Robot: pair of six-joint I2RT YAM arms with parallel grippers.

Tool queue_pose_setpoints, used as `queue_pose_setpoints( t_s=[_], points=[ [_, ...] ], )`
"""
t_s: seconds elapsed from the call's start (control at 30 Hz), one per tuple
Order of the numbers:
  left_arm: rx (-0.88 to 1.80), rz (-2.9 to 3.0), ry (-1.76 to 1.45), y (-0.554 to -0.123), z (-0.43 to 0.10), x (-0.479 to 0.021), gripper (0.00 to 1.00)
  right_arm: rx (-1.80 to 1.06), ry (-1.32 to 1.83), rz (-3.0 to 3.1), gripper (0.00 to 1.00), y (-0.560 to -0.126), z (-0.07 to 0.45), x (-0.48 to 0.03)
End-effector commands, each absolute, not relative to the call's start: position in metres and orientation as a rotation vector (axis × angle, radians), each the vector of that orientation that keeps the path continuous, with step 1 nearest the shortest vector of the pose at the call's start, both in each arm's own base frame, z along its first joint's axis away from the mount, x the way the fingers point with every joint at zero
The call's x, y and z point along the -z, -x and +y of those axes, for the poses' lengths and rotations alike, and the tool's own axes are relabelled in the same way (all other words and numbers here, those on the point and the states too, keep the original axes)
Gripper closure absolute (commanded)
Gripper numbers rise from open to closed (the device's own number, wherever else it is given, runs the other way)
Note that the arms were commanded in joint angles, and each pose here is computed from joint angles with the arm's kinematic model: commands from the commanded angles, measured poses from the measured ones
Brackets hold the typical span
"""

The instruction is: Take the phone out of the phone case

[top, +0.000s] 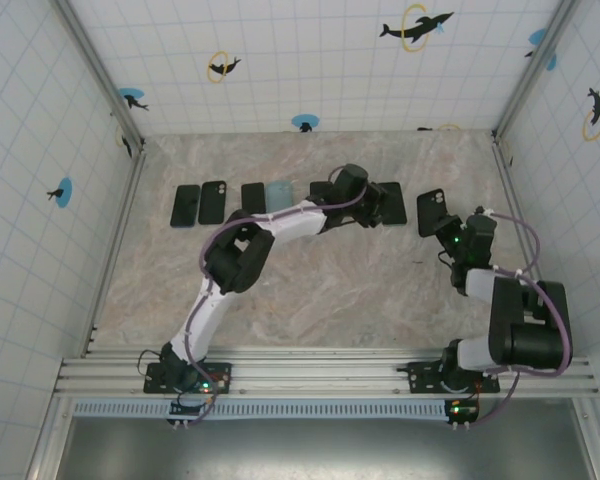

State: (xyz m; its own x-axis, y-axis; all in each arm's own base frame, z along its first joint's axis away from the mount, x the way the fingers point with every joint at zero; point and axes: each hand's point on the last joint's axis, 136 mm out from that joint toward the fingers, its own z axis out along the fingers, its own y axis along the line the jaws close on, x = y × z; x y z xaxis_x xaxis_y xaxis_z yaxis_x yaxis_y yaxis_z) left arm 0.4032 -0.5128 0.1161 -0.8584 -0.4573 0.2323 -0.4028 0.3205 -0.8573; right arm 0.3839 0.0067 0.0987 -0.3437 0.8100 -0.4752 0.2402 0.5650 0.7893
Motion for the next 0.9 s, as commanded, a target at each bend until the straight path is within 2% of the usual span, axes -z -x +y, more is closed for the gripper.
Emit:
queue_pose_setpoints(
  t_s=[0.0,0.13,0.27,0.57,0.87],
  points=[
    [1.558,2.399,0.613,-0.414,-0.492,-0.185,0.38,-0.84,-0.715,1.818,0.98,-0.407,0.014,-0.124],
    [1.493,2.363,0.513,-0.418,-0.471,-0.207,0.36,-0.864,-0.686,1.854,0.96,-0.421,0.017,-0.114],
    [1.487,2.335,0.473,-0.416,-0.45,-0.215,0.26,-0.881,-0.678,1.888,0.95,-0.436,0.019,-0.102],
    [1.451,2.29,0.54,-0.409,-0.393,-0.205,0.22,-0.848,-0.679,1.941,0.92,-0.461,0.014,-0.078],
    [1.472,2.263,0.637,-0.402,-0.364,-0.192,0.2,-0.812,-0.727,1.987,0.91,-0.471,0.009,-0.054]
  ],
)
